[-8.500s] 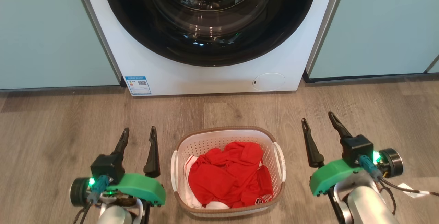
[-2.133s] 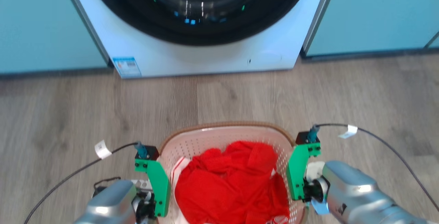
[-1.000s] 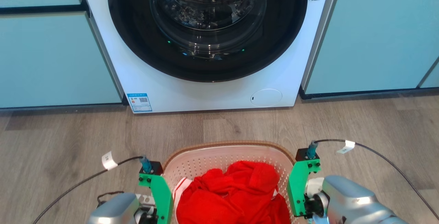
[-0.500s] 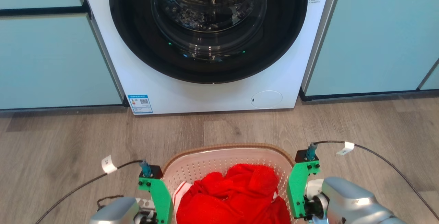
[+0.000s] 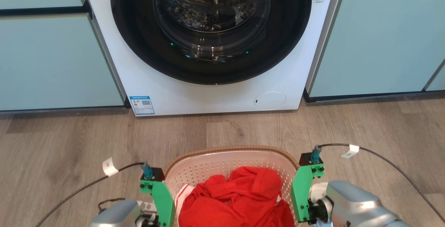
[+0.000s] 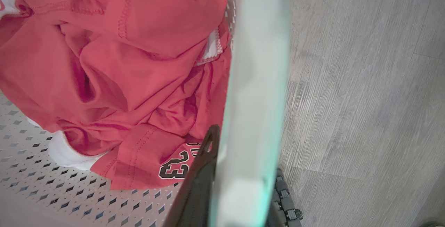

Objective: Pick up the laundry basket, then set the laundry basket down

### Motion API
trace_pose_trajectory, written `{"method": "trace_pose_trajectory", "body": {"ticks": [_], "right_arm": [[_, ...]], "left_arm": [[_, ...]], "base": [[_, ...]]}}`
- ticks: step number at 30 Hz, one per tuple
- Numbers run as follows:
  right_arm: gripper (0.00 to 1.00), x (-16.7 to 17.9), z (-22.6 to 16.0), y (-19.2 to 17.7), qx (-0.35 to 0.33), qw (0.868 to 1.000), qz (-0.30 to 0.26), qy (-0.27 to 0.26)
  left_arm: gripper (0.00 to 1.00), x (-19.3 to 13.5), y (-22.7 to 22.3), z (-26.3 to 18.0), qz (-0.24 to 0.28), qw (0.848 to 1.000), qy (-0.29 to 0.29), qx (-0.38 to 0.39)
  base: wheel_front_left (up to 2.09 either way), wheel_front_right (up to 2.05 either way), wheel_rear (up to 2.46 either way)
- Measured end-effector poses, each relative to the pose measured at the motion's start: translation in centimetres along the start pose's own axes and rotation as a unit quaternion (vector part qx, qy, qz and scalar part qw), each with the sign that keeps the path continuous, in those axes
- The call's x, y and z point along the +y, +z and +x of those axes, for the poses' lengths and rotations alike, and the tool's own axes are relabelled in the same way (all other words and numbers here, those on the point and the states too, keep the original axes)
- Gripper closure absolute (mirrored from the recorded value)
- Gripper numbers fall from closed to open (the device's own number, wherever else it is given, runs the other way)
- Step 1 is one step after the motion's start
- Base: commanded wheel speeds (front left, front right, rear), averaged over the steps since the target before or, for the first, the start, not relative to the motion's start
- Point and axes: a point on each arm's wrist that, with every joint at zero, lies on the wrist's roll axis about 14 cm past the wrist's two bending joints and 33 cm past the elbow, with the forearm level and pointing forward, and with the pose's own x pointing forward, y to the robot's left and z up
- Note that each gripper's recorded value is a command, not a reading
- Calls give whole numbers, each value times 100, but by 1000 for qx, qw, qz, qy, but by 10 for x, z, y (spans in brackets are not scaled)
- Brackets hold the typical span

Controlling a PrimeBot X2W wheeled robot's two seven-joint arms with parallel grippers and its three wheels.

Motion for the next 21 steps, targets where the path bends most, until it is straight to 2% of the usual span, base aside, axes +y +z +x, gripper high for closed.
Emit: {"method": "trace_pose_trajectory", "body": {"ticks": [21], "right_arm": [[100, 1, -1, -1, -5, 1000, 4, 2]], "left_arm": [[100, 0, 1, -1, -2, 1000, 0, -4]], "base": [[0, 0, 0]]}}
